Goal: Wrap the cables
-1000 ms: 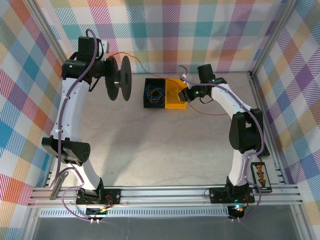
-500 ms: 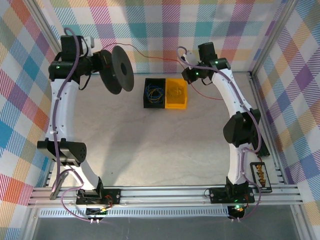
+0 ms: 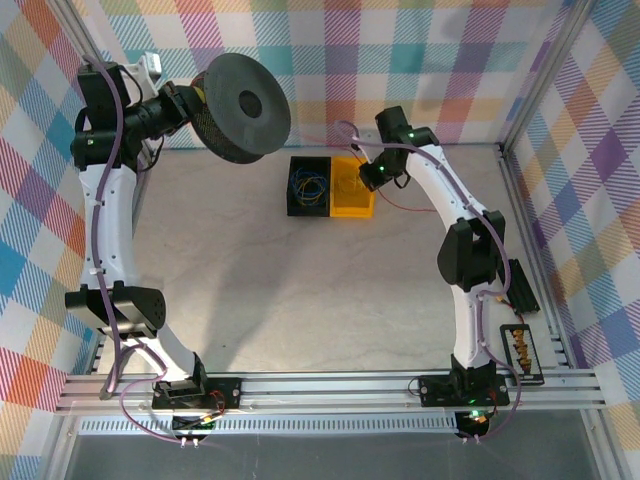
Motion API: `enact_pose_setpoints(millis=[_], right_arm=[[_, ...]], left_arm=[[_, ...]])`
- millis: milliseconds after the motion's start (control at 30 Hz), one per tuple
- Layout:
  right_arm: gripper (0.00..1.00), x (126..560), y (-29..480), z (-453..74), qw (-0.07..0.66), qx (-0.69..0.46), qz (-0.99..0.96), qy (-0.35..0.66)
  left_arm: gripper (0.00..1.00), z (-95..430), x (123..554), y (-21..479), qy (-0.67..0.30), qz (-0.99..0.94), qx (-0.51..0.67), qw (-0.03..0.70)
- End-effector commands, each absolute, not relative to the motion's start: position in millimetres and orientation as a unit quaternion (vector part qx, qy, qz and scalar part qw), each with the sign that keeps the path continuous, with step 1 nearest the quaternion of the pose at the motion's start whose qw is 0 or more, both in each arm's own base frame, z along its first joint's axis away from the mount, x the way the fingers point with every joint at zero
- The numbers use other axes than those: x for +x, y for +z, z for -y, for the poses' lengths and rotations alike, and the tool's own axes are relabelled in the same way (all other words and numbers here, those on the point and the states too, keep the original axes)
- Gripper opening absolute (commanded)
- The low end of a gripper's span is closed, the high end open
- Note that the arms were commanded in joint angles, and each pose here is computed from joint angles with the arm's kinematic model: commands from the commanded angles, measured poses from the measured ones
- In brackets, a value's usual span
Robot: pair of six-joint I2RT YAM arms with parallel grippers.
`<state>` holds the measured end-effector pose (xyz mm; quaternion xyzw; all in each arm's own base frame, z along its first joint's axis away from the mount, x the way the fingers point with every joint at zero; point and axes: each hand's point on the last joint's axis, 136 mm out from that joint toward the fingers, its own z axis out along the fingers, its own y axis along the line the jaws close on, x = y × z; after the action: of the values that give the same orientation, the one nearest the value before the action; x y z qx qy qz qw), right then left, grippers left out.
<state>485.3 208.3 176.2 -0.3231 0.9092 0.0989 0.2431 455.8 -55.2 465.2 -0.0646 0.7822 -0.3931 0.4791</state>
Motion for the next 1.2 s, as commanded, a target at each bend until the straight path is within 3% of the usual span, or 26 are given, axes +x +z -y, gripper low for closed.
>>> enact_pose_setpoints(millis=[0,233,567,867,1167], right_arm=[[0.00,469,183,-195,0.230,-0.309,-0.919,0.081],[0.00,424,185,-215,0.220,-0.349,-0.908,0.071],[0.00,405,233,-223,0.266,-0.351,-0.895,0.062],[0.00,324,238,-313,0.229,-0.516,-0.821,0.083],[0.00,277,340,-395,0.338,-0.617,-0.701,0.120]], left_arm=[[0.00,46,438,512,-0.386,-0.745,-0.052,0.542],[0.00,17,454,491,-0.316,-0.759,-0.115,0.558],[0.00,13,461,450,-0.259,-0.794,-0.130,0.534],[0.00,12,486,433,-0.185,-0.809,-0.160,0.535],[0.00,67,500,380,-0.093,-0.868,-0.091,0.479]])
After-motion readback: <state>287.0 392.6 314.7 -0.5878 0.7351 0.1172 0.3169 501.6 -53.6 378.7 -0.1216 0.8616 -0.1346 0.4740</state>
